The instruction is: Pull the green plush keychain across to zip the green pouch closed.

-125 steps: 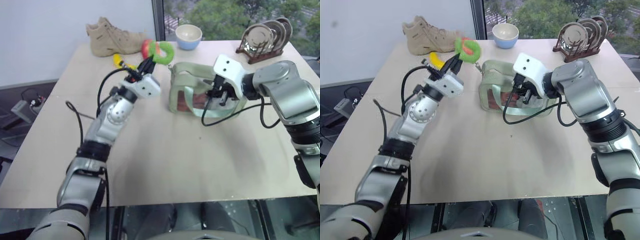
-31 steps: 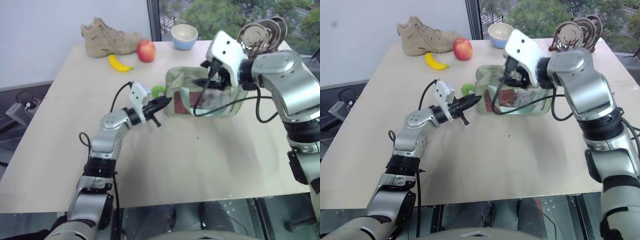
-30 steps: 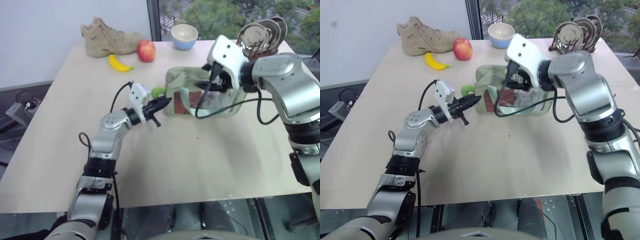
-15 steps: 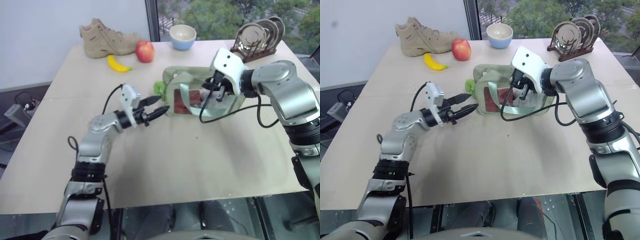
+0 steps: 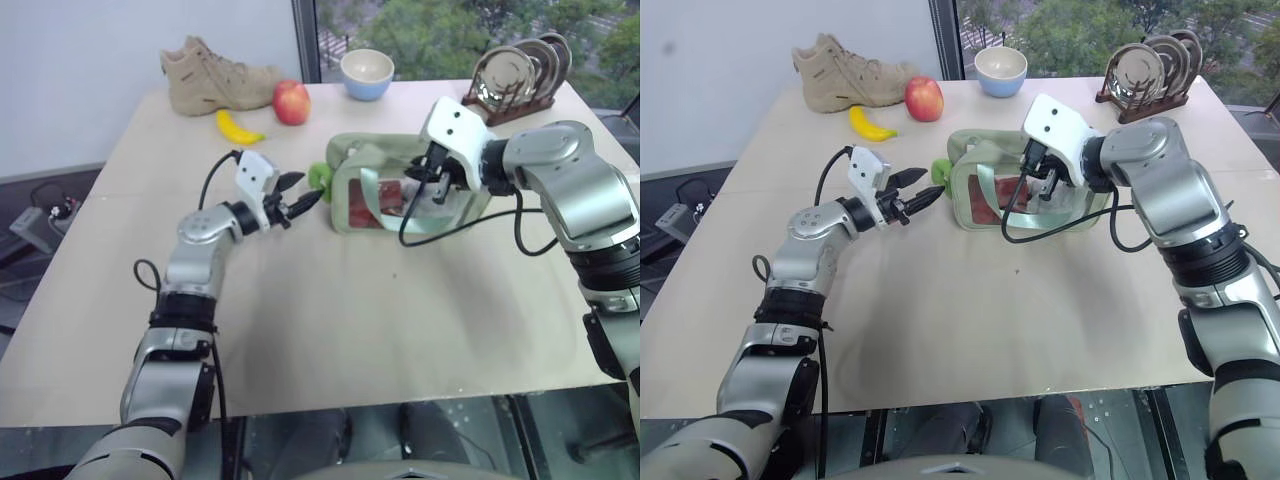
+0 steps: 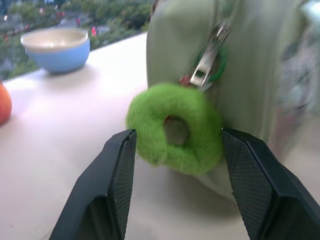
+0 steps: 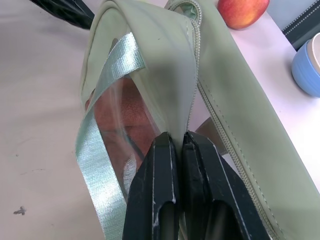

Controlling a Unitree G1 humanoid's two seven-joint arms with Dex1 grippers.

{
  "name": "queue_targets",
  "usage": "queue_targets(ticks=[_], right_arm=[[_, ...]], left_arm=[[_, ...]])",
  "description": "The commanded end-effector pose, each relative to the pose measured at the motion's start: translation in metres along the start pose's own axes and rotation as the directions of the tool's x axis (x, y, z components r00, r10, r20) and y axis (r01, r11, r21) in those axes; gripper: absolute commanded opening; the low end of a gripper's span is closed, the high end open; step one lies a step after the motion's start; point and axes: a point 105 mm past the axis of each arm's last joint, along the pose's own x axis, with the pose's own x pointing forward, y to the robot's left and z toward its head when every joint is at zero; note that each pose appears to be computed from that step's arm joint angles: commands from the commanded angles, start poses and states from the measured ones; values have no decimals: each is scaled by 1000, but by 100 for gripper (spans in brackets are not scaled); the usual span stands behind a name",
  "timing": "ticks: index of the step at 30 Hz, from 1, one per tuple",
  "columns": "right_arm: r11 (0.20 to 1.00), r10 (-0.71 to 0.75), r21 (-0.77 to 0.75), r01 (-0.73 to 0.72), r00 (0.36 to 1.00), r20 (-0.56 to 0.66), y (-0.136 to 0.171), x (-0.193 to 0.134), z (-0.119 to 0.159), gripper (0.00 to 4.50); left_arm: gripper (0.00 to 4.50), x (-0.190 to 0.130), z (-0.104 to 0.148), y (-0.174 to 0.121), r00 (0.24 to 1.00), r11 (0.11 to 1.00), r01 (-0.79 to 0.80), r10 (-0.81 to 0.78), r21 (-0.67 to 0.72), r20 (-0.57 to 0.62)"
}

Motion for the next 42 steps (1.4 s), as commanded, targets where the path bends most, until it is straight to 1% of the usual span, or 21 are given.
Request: queue_targets(ticks=[1, 9, 11, 12, 13, 15, 16, 17, 21, 24, 26, 27, 28, 30, 32, 34, 35, 37, 38, 40, 42], right_arm=[[1000, -16, -23, 16, 1000, 13, -1, -5, 6, 5], [1000, -20, -19, 21, 1000, 10, 0, -6, 4, 5], [1000, -22, -18, 22, 1000, 11, 1, -5, 5, 0], [1000, -22, -17, 22, 1000, 12, 1, -5, 5, 0], [1000, -22, -16, 22, 1000, 12, 1, -5, 5, 0], [1000, -23, -15, 24, 1000, 14, 1, -4, 5, 0], [1000, -24, -15, 24, 1000, 16, 1, -4, 5, 0], [1000, -25, -15, 25, 1000, 17, 0, -3, 5, 0], [1000, -28, -12, 28, 999, 23, 0, -1, 6, 0], [1000, -28, -10, 29, 999, 28, -1, 0, 7, 0], [1000, -29, -10, 30, 999, 32, -1, 1, 8, 0], [1000, -30, -9, 30, 999, 33, -1, 2, 8, 0], [999, -30, -9, 31, 999, 35, -2, 2, 8, 0], [999, -31, -9, 31, 999, 38, -2, 3, 9, 0], [999, -32, -6, 32, 999, 43, -1, 3, 10, 0], [999, -32, -4, 33, 998, 46, -1, 3, 10, 0], [999, -33, -2, 33, 998, 46, 0, 4, 10, 0], [999, -34, 2, 34, 998, 45, 1, 4, 9, 0], [999, -34, 3, 34, 998, 45, 1, 4, 9, 0], [999, -36, 6, 36, 998, 45, 1, 4, 9, 0], [999, -40, 7, 40, 998, 42, 1, 3, 8, 0]], left_arm=[[275, 8, 13, 9, 999, 997, -46, 45, 61, 19], [275, 22, 15, 11, 997, 995, -73, 71, 68, 25], [225, 25, 20, 11, 996, 993, -80, 76, 82, 45], [200, 25, 26, 11, 995, 991, -81, 73, 110, 71], [158, 26, 30, 11, 994, 988, -82, 71, 131, 89], [60, 24, 47, 16, 985, 973, -116, 87, 202, 147], [18, 24, 56, 17, 981, 960, -130, 88, 248, 174], [8, 23, 67, 18, 975, 943, -143, 81, 301, 207], [8, 24, 105, 9, 947, 844, -188, 21, 502, 319], [8, 26, 136, -6, 917, 716, -225, -73, 661, 392], [8, 28, 151, -20, 893, 647, -232, -153, 726, 422], [8, 31, 156, -27, 883, 622, -226, -193, 749, 427], [8, 35, 157, -33, 885, 600, -198, -231, 775, 405], [8, 44, 149, -42, 896, 564, -122, -290, 817, 335], [8, 50, 142, -53, 889, 572, -28, -360, 820, 282], [74, 57, 137, -57, 891, 577, 17, -380, 816, 250], [113, 60, 136, -57, 895, 576, 31, -379, 817, 234], [211, 63, 131, -56, 900, 587, 83, -391, 806, 192], [239, 62, 128, -54, 903, 602, 103, -390, 791, 179], [239, 56, 125, -37, 917, 687, 130, -358, 715, 178], [239, 46, 119, -24, 914, 785, 214, -371, 581, 164]])
